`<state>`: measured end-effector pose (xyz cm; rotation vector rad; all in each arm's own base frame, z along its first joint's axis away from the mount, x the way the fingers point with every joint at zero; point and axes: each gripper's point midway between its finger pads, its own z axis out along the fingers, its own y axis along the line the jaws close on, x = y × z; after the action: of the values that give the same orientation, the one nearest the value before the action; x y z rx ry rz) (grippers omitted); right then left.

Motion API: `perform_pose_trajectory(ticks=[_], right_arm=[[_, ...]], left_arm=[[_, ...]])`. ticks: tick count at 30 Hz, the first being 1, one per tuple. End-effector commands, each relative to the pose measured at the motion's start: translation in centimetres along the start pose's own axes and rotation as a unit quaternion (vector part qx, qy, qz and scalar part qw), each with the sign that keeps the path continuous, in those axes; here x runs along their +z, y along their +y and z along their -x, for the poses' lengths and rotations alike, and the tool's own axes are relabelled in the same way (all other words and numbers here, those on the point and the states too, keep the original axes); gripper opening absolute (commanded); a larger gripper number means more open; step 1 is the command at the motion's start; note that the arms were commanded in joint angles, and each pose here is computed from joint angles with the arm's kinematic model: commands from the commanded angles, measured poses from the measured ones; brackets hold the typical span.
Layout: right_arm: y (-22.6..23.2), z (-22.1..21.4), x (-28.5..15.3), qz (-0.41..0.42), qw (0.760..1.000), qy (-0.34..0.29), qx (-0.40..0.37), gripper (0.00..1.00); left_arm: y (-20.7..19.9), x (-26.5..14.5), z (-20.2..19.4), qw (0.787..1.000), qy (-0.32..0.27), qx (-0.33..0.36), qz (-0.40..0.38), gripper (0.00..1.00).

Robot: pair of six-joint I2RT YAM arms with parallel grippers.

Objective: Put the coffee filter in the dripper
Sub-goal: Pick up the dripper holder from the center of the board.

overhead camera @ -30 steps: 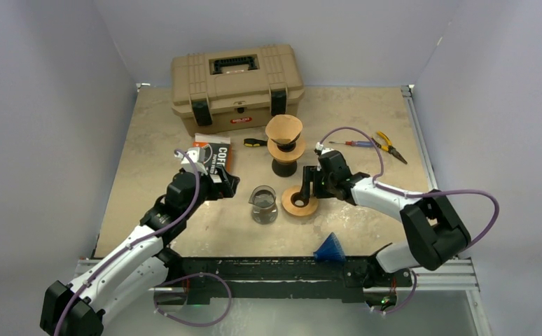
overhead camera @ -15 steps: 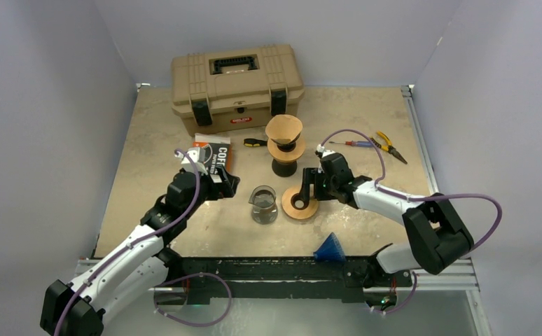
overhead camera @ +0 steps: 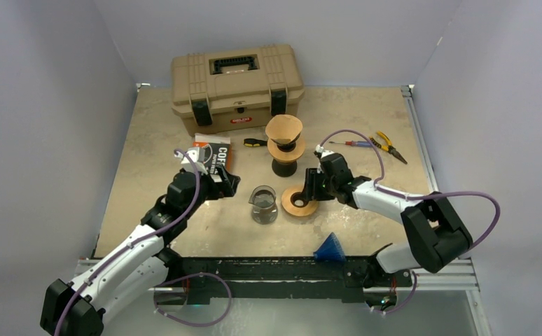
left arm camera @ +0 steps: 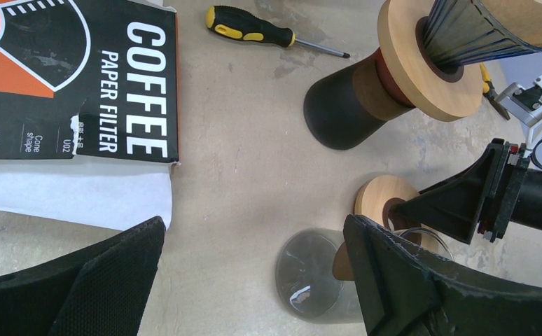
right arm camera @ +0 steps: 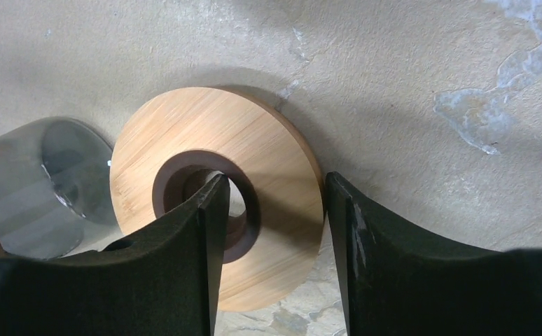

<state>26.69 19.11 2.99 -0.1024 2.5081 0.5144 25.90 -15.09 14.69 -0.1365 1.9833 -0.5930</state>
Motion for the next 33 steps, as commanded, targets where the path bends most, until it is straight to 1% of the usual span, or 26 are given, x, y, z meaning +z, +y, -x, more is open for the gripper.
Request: perform_pose_trajectory(ticks=[1,2,5,6,9,10,14,18,25,33], right_arm=[[-0.4,-0.4,0.2,-0.003,1.000,0.005,-0.007,0.55],[-0.3,-0.4,0.2,0.000,1.000,0.006,-0.008,0.54],[0.0,-0.3,0.1,0.007,1.000,0.003,-0.009,0.42],[0.0,-0.2,0.0,0.007,1.000,0.002,-0.011,0.37],[0.2,0.4,-0.3,0.008,1.000,-0.004,-0.017,0.18],[0.3,0.7,-0.5,0.009,1.000,-0.009,-0.018,0.14],[0.9,2.0,-1.6,0.015,0.999,-0.031,-0.027,0.04],[1.4,3.7,-3.2,0.017,0.997,-0.061,-0.036,0.00],[2.2,6.3,-6.1,0.019,0.993,-0.106,-0.045,0.00],[3.4,8.2,-8.6,0.034,0.988,-0.139,-0.059,0.00]], left_arm=[[-1.5,-0.5,2.8,0.999,-0.036,-0.020,-0.017,1.00],[-1.6,-0.5,2.9,0.999,-0.036,-0.022,-0.018,1.00],[-1.9,-0.5,3.1,0.999,-0.036,-0.024,-0.023,1.00],[-2.0,-0.5,3.1,0.999,-0.035,-0.026,-0.024,0.99],[-2.2,-0.4,3.0,0.999,-0.029,-0.028,-0.029,1.00],[-2.4,-0.4,3.0,0.999,-0.027,-0.030,-0.031,1.00],[-2.8,-0.3,2.7,0.999,-0.017,-0.035,-0.038,0.99],[-3.3,-0.1,2.7,0.998,-0.006,-0.040,-0.044,1.00],[-4.2,0.2,2.7,0.998,0.014,-0.042,-0.053,0.99],[-5.2,0.1,2.9,0.996,0.017,-0.047,-0.077,0.99]])
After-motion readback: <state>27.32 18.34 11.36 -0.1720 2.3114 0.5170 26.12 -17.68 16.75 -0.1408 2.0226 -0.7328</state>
